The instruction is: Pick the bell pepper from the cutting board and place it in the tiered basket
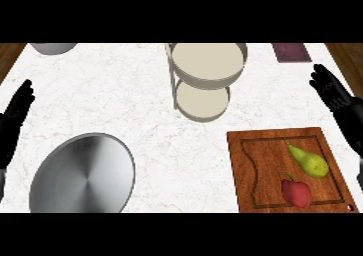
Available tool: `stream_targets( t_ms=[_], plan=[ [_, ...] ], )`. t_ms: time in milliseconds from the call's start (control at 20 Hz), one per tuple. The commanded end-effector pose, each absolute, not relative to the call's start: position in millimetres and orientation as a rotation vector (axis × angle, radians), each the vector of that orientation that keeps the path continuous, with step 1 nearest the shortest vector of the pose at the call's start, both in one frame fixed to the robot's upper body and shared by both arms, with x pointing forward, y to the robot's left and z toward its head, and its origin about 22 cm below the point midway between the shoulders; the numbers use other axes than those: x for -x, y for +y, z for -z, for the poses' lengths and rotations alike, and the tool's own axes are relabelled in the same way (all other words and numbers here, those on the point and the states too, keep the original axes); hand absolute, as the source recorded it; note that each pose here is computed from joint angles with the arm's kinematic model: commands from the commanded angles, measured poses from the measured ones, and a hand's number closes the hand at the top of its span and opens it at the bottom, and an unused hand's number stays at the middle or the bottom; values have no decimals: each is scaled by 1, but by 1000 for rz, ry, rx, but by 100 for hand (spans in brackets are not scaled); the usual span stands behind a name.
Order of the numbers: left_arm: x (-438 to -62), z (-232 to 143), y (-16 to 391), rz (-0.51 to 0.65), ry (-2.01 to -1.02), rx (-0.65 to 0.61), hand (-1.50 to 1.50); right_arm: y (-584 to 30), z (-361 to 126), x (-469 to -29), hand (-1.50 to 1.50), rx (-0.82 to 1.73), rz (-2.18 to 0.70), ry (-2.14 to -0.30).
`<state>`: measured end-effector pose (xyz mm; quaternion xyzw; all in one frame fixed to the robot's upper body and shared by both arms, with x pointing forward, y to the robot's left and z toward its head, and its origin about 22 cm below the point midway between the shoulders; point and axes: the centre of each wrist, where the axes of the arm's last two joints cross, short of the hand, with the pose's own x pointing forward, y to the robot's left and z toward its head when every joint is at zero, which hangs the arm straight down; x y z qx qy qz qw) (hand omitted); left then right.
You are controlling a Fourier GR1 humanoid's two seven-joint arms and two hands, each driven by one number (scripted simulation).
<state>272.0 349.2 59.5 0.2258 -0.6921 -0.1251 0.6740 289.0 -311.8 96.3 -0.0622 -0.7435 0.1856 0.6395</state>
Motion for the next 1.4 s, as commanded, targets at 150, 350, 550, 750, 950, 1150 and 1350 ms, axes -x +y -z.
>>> stream_targets(
  t_ms=[150,350,550,750,950,1150,1350],
  plan=[
    [-266,-46,321,161,-1504,-285,0,-237,-84,-242,150,151,-494,-1983],
    [-254,-20,317,56,-1415,-214,0,-307,-59,-238,150,765,-245,-1770],
    [-244,-11,302,55,-1417,-128,0,-261,-8,-195,-150,880,-30,-1791],
    [-251,-26,294,52,-1415,-111,0,-236,-4,-153,-150,1027,-223,-1853],
    [-255,-35,293,52,-1425,-92,0,-270,-7,-127,-150,1245,-467,-1621],
    [-248,-29,300,82,-1431,-124,0,-282,-14,-98,-150,1312,-685,-1360],
    [-250,-31,299,77,-1424,-101,0,-273,-18,-75,-150,1214,-858,-1057]
  ],
)
